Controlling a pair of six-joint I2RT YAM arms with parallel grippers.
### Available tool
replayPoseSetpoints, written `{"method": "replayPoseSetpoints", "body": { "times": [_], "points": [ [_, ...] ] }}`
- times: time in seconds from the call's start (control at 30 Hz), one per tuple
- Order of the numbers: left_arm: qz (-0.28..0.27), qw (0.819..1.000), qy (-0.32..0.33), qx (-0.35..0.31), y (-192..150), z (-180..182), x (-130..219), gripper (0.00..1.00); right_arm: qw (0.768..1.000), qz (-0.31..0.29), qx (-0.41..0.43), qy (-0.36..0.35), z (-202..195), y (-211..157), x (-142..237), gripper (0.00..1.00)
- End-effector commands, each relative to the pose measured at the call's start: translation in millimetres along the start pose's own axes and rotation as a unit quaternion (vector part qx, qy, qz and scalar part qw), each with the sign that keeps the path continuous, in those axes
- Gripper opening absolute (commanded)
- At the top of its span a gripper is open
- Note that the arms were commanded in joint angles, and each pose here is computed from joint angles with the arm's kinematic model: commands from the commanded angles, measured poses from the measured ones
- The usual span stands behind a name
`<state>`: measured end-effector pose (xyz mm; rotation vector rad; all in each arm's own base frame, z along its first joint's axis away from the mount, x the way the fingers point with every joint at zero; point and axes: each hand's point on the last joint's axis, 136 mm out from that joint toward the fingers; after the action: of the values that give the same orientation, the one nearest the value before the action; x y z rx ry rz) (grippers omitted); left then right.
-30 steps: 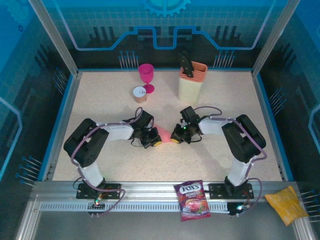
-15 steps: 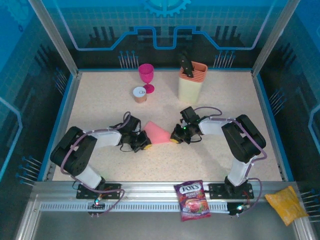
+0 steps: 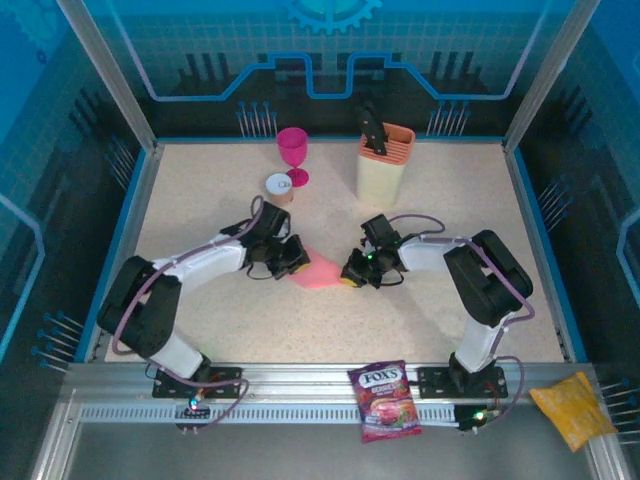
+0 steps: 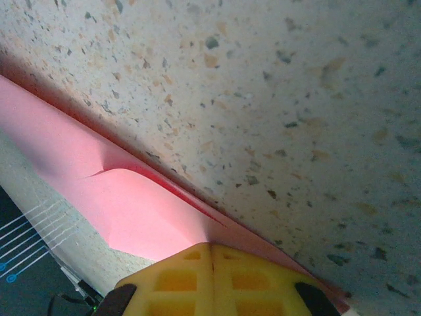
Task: Fold a paper plane with a square sheet of paper (pick it up from the middle)
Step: Third fold the triangle at the center of the table.
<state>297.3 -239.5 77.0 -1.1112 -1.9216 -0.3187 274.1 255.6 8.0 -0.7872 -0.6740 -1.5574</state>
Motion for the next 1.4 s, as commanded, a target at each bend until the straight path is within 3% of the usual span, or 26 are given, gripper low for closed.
{"method": "replayPoseSetpoints", "body": {
  "times": [0.0, 0.23, 0.47, 0.83, 1.1, 1.27, 1.37],
  "points": [
    [0.037, 0.999, 0.030, -0.022, -17.7, 6.6, -29.9, 0.00, 0.985, 0.034, -0.075, -0.152, -87.3, -33.5, -8.4, 0.00],
    [0.084, 0.993, 0.073, -0.039, -37.7, 34.0, -64.4, 0.00, 0.985, 0.029, -0.078, -0.153, -85.6, -34.4, -5.7, 0.00],
    [0.081, 0.989, 0.125, -0.027, -28.8, 77.5, -72.0, 0.00, 0.986, 0.020, -0.078, -0.147, -92.8, -38.8, 5.5, 0.00],
    [0.078, 0.984, 0.158, -0.034, -16.9, 100.8, -74.4, 0.00, 0.987, -0.006, -0.107, -0.123, -125.8, -46.0, 40.5, 0.00],
    [0.079, 0.987, 0.136, -0.041, -16.8, 83.4, -72.2, 0.00, 0.992, -0.020, -0.083, -0.092, -125.5, -47.8, 70.0, 0.00],
    [0.097, 0.990, 0.071, -0.070, -26.9, 38.9, -53.3, 0.00, 0.999, -0.030, 0.007, -0.038, -72.2, -23.4, 81.5, 0.00],
    [0.098, 0.992, 0.023, -0.073, -32.9, 9.8, -35.0, 0.14, 0.997, -0.022, 0.070, -0.024, -36.0, -16.3, 78.7, 0.00]
  ]
}}
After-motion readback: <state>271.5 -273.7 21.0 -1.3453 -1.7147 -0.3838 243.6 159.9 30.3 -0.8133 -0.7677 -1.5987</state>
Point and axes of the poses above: each hand's point on the last joint's axis, 136 mm out from that joint toward the fingers, its own x axis back along the fingers, its own z axis along the line the jaws close on, y = z × x, and after that the axes turned 14 degrees about x, right-handed
